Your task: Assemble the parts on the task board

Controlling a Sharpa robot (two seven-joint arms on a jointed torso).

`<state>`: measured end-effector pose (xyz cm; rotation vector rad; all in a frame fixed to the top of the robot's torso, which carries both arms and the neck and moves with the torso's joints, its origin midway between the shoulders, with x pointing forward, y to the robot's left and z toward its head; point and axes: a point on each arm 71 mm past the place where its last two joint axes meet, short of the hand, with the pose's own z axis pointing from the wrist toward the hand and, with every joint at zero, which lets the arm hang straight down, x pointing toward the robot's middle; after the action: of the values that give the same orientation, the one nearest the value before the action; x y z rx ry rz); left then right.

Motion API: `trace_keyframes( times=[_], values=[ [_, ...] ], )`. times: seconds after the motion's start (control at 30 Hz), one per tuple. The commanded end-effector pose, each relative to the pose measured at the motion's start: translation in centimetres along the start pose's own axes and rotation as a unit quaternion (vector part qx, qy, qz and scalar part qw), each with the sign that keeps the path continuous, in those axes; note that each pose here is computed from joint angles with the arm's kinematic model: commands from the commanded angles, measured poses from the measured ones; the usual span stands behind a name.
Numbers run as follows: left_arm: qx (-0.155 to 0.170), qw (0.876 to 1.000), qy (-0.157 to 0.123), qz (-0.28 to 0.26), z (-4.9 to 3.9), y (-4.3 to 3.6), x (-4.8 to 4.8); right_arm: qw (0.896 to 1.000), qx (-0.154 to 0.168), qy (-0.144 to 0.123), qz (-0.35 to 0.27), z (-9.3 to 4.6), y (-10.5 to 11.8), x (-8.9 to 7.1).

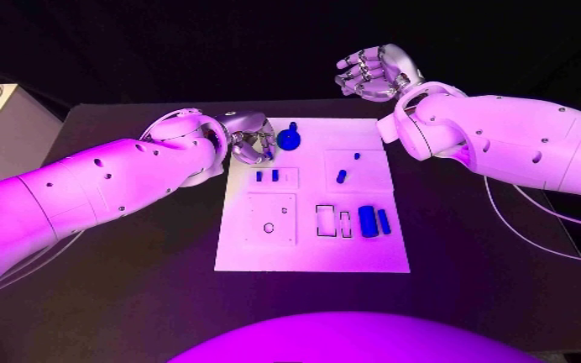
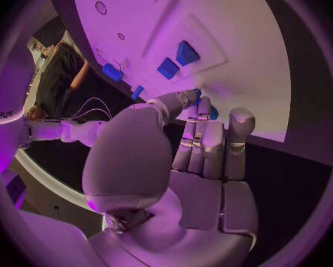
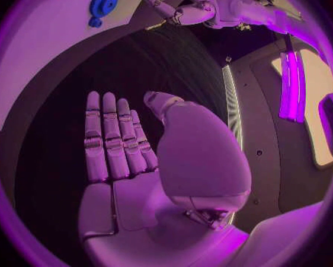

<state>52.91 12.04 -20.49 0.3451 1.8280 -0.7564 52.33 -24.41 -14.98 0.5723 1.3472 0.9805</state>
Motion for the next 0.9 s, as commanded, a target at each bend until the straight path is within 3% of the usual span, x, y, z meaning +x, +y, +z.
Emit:
trace_keyframes(
  times=[0.03,0.9],
  values=[
    [0.001,1.000,0.010,0.000,0.09,-0.15,0.14,1.000,-0.007,0.007,0.000,-0.01,0.13,0.14],
    [0.000,1.000,0.020,0.002,0.38,-0.26,0.59,1.000,-0.008,0.007,0.001,0.01,0.16,0.19]
  ],
)
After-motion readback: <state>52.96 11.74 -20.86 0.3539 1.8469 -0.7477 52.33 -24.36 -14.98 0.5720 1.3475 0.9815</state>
